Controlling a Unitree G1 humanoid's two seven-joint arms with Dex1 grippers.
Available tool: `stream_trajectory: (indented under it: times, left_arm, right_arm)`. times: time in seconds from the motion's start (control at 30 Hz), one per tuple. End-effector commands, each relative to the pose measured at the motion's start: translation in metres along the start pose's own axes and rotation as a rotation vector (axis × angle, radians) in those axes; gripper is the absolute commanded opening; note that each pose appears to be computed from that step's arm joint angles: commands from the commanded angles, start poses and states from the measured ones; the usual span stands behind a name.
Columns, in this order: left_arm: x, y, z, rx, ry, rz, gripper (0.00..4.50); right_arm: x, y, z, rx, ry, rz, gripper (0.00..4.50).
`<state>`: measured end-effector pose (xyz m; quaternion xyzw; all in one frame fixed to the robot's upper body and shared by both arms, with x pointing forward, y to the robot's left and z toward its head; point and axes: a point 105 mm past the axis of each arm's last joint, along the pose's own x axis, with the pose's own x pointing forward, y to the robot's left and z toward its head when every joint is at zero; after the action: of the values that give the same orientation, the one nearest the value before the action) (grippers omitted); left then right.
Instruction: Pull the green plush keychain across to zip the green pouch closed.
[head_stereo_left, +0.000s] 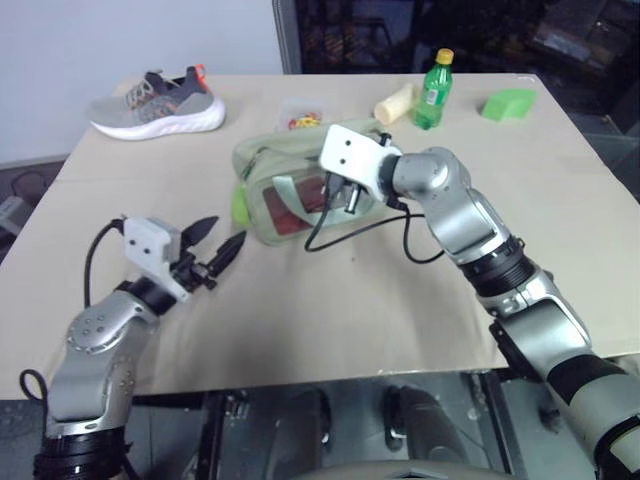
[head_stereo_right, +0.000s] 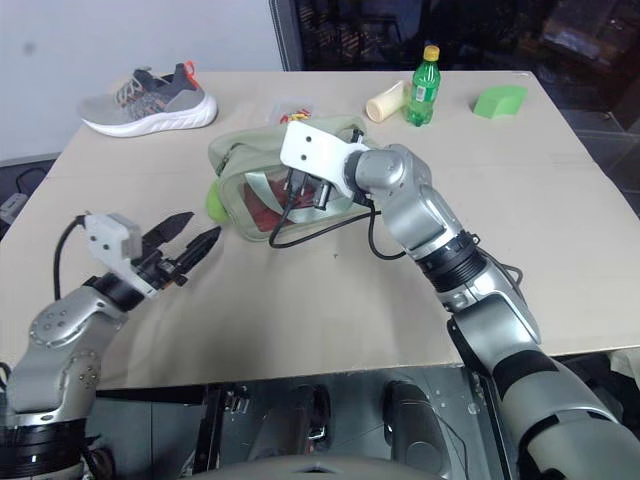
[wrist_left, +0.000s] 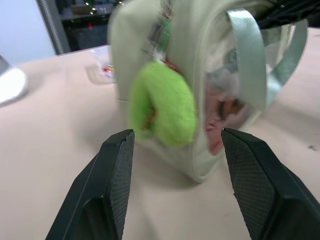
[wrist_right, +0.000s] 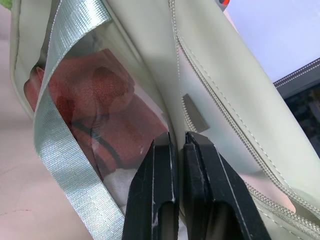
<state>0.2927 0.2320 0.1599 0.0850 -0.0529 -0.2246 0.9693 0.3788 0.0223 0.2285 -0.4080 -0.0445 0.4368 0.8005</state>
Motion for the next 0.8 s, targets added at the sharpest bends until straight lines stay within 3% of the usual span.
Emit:
stream_trajectory:
  times: [0.03,0.23,0.27,0.3,0.43,0.7,0.8]
  left_arm:
    - [0.008,0.003,0.006,0.045,-0.013,0.035,2.85]
    - [0.016,0.008,0.007,0.132,0.001,0.039,2.85]
    - [0.018,0.009,0.008,0.137,-0.003,0.044,2.31]
    - [0.018,0.011,0.010,0.167,-0.003,0.048,2.08]
    - [0.015,0.016,0.016,0.248,-0.007,0.057,0.09]
    - [0.007,0.028,0.057,0.664,-0.008,-0.023,0.04]
    - [0.013,0.028,0.081,0.934,0.000,-0.121,0.04]
  right_arm:
    - [-0.005,-0.007,0.014,-0.031,-0.042,-0.020,0.00]
    - [-0.006,-0.008,0.014,-0.033,-0.040,-0.024,0.00]
    - [-0.006,-0.008,0.014,-0.033,-0.040,-0.025,0.00]
    - [-0.006,-0.009,0.014,-0.032,-0.040,-0.026,0.00]
    - [-0.006,-0.009,0.014,-0.031,-0.039,-0.028,0.00]
    - [-0.005,-0.008,0.012,-0.024,-0.036,-0.027,0.00]
    - [-0.004,-0.007,0.012,-0.023,-0.037,-0.025,0.00]
